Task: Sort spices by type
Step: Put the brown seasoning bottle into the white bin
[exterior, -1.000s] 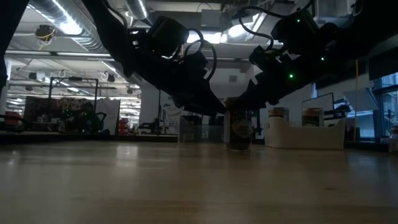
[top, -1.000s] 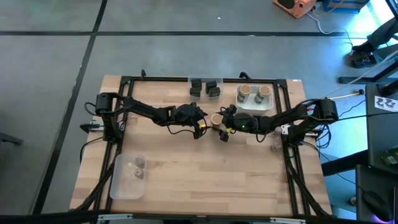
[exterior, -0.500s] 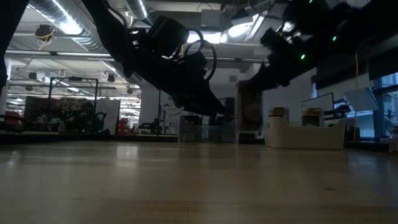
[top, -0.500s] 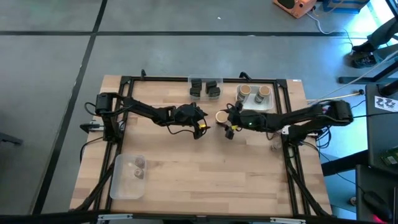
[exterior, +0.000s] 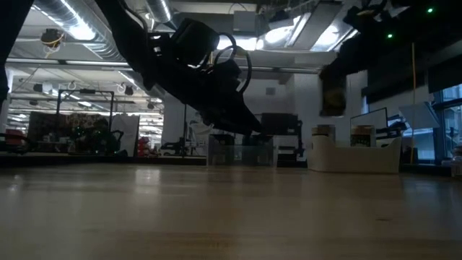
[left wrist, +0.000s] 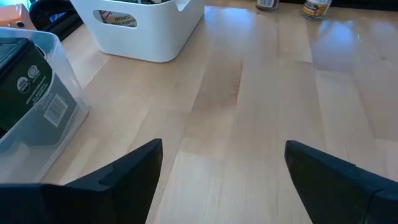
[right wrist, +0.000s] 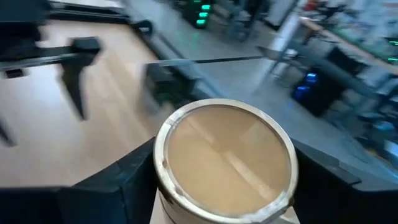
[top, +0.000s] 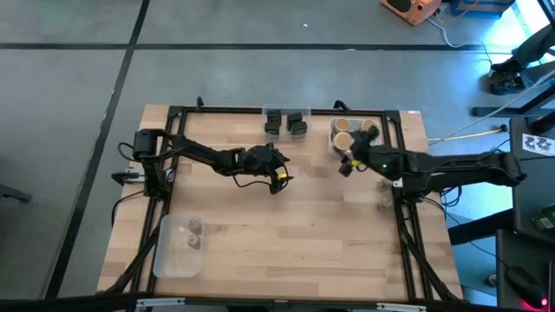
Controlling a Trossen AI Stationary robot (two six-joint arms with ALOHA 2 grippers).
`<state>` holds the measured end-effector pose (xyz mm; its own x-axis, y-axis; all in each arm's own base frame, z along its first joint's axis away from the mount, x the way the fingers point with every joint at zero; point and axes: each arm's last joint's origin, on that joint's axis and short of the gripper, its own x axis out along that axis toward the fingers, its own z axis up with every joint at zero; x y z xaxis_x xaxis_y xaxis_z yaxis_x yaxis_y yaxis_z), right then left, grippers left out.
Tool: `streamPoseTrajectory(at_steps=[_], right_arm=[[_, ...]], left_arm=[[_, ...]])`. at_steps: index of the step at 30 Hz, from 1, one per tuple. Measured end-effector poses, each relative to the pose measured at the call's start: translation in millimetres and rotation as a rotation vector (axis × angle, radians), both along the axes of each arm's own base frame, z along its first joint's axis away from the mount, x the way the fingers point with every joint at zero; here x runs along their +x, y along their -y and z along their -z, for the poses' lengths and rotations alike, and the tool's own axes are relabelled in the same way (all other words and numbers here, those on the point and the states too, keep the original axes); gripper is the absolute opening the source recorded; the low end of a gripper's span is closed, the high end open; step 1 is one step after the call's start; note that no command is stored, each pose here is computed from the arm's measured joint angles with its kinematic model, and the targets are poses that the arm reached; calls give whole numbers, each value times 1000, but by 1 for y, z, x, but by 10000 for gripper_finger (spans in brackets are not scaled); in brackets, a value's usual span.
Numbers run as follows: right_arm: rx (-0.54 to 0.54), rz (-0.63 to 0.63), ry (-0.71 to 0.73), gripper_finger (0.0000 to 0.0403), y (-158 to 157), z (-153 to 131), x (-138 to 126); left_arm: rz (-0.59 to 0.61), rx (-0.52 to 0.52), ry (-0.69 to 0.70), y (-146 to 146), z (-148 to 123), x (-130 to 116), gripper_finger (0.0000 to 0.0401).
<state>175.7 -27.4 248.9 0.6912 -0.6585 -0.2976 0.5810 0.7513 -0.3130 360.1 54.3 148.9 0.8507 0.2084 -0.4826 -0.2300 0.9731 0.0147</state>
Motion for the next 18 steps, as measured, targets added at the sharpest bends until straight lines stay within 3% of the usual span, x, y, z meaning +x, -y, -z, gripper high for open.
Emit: streamPoseTrajectory(at_steps=[6, 18], right_arm=[[-38, 120, -19, 279, 2, -2, -13], [31, 259, -70, 279, 22, 14, -5]], left_arm=[[0, 0, 1, 0, 0, 0, 320], [-1, 3, 19, 0, -2, 1, 320]])
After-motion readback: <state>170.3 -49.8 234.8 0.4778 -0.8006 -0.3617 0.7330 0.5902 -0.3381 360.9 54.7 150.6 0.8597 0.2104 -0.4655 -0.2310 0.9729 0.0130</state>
